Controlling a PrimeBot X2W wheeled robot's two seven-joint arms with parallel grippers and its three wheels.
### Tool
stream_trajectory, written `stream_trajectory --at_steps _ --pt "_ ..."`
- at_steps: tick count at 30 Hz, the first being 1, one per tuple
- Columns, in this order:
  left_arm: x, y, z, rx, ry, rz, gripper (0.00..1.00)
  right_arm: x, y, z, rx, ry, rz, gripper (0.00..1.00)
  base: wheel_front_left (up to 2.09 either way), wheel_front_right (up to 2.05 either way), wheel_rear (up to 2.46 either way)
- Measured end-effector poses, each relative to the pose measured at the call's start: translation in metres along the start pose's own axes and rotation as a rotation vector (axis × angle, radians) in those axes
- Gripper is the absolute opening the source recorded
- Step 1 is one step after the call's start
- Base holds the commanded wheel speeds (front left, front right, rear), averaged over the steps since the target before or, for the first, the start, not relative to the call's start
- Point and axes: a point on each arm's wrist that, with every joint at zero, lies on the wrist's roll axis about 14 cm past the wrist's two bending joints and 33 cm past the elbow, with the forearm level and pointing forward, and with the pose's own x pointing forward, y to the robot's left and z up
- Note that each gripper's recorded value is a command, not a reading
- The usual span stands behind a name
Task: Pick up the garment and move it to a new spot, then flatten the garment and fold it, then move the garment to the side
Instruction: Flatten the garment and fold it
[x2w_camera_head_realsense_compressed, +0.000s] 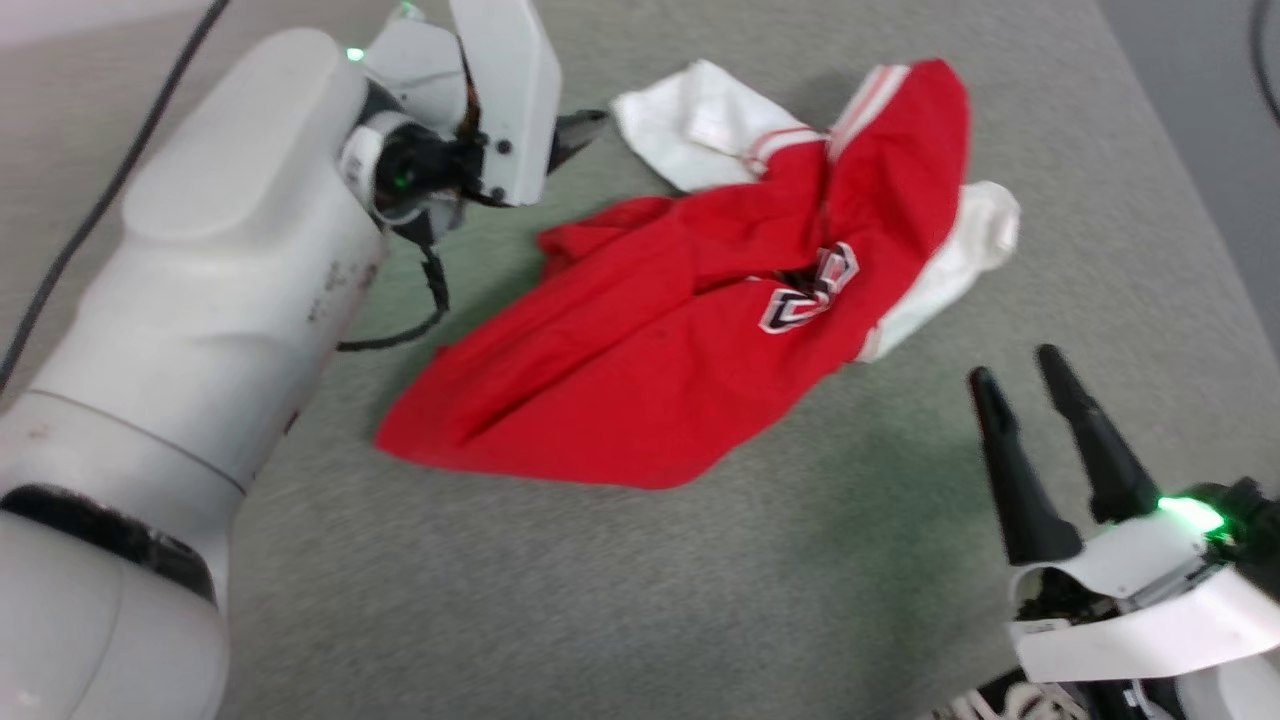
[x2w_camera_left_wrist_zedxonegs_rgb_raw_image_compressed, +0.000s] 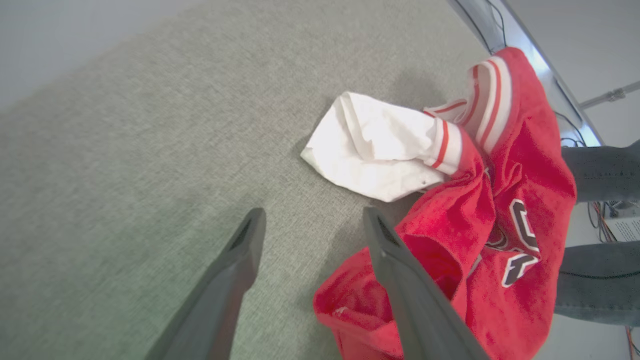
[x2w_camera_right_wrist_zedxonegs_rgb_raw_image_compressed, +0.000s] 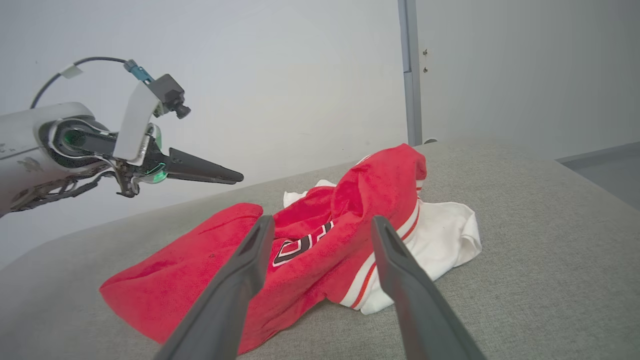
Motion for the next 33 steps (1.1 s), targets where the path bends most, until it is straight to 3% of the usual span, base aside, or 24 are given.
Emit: stream_trajectory --at_steps 12,19,20,21,22,33 --pt "0.069 -0.018 -0.017 -0.111 0.159 -0.115 1.00 -0.010 -0.020 -0.009 -0.042 0.041 -0.118 1.00 0.00 0.00 0.00" --pt "0.082 -0.019 -0.023 -0.080 0.182 -0.114 1.00 -0.012 -0.023 -0.012 -0.054 0.054 -0.138 1.00 0.00 0.00 0.00" --pt "0.082 -0.020 -0.022 -0.102 0.180 -0.125 0.84 -0.012 -0.023 -0.013 -0.053 0.053 -0.138 1.00 0.00 0.00 0.00" --pt "0.082 -0.020 -0.022 -0.104 0.178 -0.127 0.49 -0.012 -0.023 -0.013 -0.053 0.054 -0.137 1.00 0.00 0.00 0.00" --pt "0.082 -0.020 -0.022 -0.100 0.176 -0.126 0.00 -0.011 -0.023 -0.013 -0.054 0.054 -0.137 1.00 0.00 0.00 0.00" --pt "0.063 -0.020 0.007 -0.134 0.045 -0.149 0.00 0.000 -0.019 -0.006 -0.089 0.039 -0.083 1.00 0.00 0.00 0.00"
